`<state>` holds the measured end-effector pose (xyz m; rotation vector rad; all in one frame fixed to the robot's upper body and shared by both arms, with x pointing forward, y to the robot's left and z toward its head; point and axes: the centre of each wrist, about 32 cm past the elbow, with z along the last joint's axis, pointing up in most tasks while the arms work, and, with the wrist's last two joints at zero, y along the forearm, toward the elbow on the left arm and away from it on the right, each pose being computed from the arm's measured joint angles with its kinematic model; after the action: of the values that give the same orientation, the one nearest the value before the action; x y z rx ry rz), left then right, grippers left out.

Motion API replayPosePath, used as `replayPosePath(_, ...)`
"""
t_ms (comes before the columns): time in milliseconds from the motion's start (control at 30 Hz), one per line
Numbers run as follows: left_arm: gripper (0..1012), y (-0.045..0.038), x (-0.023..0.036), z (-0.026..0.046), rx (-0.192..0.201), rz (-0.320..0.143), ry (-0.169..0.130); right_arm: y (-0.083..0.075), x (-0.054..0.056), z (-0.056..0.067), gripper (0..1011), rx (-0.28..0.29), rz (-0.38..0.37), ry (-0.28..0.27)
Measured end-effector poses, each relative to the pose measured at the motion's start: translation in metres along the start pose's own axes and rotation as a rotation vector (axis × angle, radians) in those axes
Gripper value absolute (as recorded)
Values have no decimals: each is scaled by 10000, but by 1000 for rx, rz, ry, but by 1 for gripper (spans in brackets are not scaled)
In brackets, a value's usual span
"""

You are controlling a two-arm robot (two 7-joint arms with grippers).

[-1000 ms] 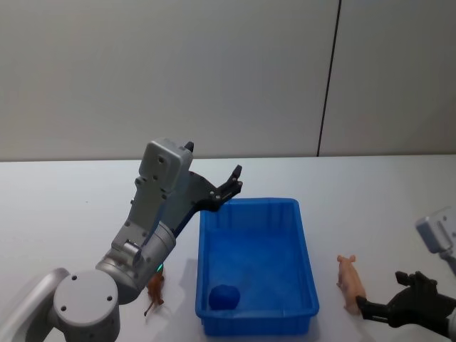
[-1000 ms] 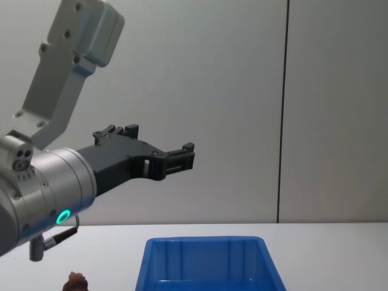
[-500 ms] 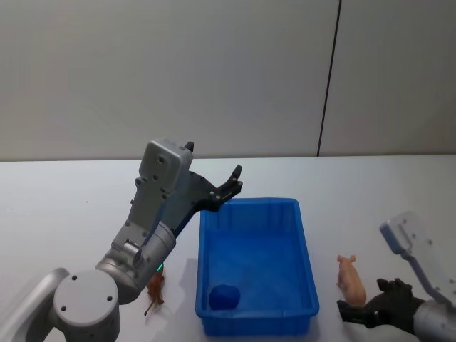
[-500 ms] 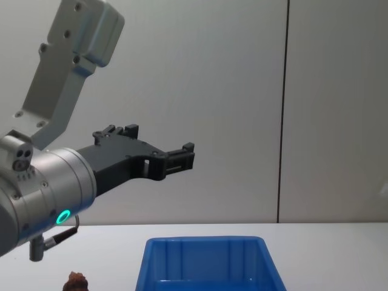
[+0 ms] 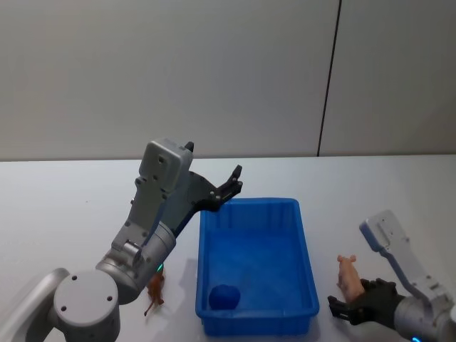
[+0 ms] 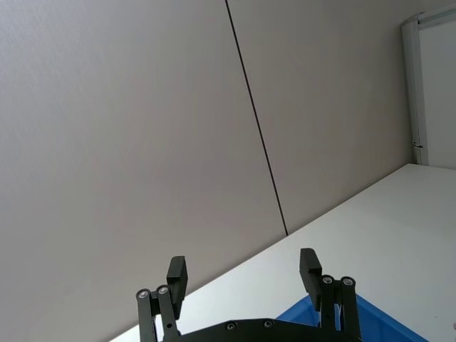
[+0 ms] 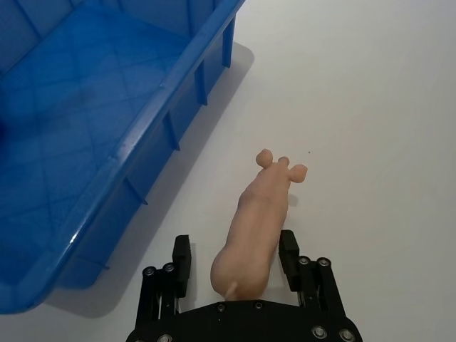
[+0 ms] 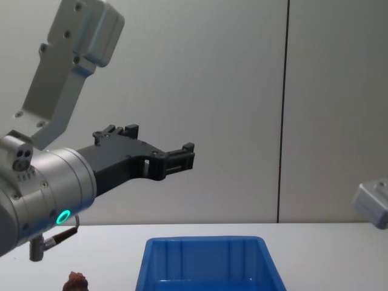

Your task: Pick up the two dolls from the table and place them into the box.

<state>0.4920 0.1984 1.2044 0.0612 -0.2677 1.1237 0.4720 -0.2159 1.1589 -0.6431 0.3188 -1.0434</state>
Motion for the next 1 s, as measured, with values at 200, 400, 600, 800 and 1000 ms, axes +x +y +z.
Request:
replayPosePath(200,1001,0,0,0,0,0,0,35,-20,15,617,-3,-1,-3)
replayPosePath(400,1001,0,0,0,0,0,0,57,-35,25,419,-4,-1,-5)
replayPosePath(600,1001,0,0,0,0,0,0,64,-39,30,383,-3,-2,-6)
replayPosePath(800,1001,0,0,0,0,0,0,45,-29,51,383,20,-22,-8)
replayPosePath(1000,1001,0,0,0,0,0,0,2,-13,99,383,70,-54,-11)
